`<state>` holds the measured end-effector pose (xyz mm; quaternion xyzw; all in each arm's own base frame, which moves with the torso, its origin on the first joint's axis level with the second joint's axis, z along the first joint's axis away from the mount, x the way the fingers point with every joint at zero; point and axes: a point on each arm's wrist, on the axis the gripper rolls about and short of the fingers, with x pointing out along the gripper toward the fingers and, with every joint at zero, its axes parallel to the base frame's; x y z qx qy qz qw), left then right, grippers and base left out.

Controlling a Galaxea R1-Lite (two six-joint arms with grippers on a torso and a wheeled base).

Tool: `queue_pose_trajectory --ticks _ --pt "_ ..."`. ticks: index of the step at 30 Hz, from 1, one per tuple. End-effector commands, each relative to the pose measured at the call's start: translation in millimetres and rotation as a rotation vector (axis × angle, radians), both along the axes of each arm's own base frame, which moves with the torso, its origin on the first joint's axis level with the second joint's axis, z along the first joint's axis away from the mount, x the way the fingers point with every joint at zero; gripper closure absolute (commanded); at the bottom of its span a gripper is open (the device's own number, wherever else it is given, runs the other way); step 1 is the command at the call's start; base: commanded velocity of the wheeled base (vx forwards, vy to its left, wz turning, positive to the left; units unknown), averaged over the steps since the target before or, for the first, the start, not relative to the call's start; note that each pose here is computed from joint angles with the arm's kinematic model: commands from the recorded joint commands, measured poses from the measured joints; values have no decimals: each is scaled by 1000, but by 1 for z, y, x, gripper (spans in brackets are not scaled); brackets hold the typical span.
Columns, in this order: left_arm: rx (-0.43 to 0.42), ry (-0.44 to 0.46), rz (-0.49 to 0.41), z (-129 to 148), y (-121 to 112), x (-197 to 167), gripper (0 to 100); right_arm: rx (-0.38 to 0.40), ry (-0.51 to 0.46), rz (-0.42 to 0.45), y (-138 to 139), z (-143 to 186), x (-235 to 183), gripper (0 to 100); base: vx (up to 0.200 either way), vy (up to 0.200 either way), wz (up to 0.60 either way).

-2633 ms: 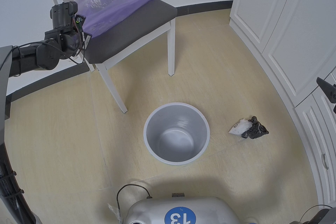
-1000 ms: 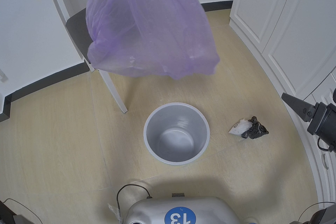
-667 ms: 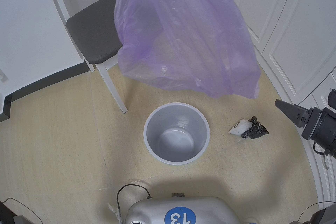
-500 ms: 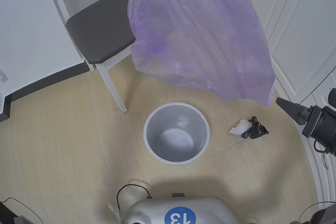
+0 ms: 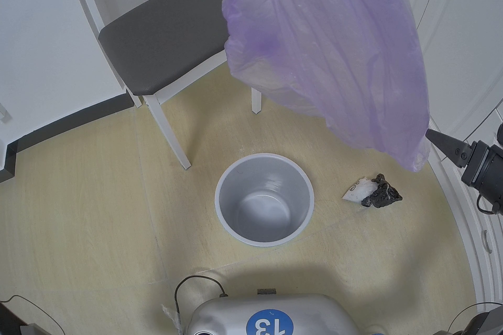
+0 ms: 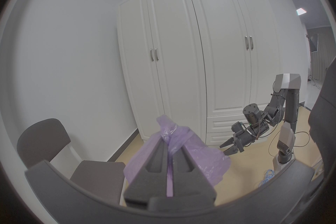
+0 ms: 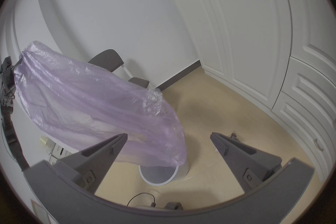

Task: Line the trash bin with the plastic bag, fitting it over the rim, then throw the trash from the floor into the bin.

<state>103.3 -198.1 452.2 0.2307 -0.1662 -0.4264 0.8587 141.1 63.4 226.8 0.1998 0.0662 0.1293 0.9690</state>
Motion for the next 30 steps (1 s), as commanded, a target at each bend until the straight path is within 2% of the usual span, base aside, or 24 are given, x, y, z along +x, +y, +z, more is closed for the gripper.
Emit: queue_pose_trajectory --ticks 1,7,13,19,22,28,30 --pt "1 1 -4 -1 -3 1 100 0 4 -2 -1 -1 1 0 0 0 0" --pt "-18 -9 -12 1 -6 0 100 14 86 25 8 -14 13 0 0 0 0" --pt "-26 -13 -9 1 -8 1 100 94 133 68 24 -23 24 0 0 0 0" --pt "-29 -14 -10 1 -7 1 100 103 184 121 38 -31 24 0 0 0 0" --pt "-33 -16 -12 2 -6 0 100 92 213 120 43 -38 31 0 0 0 0" --pt "-38 -18 -26 4 -4 -4 100 176 170 106 45 -36 42 0 0 0 0" --pt "-39 -19 -26 4 -4 -4 100 181 163 112 43 -34 42 0 0 0 0"
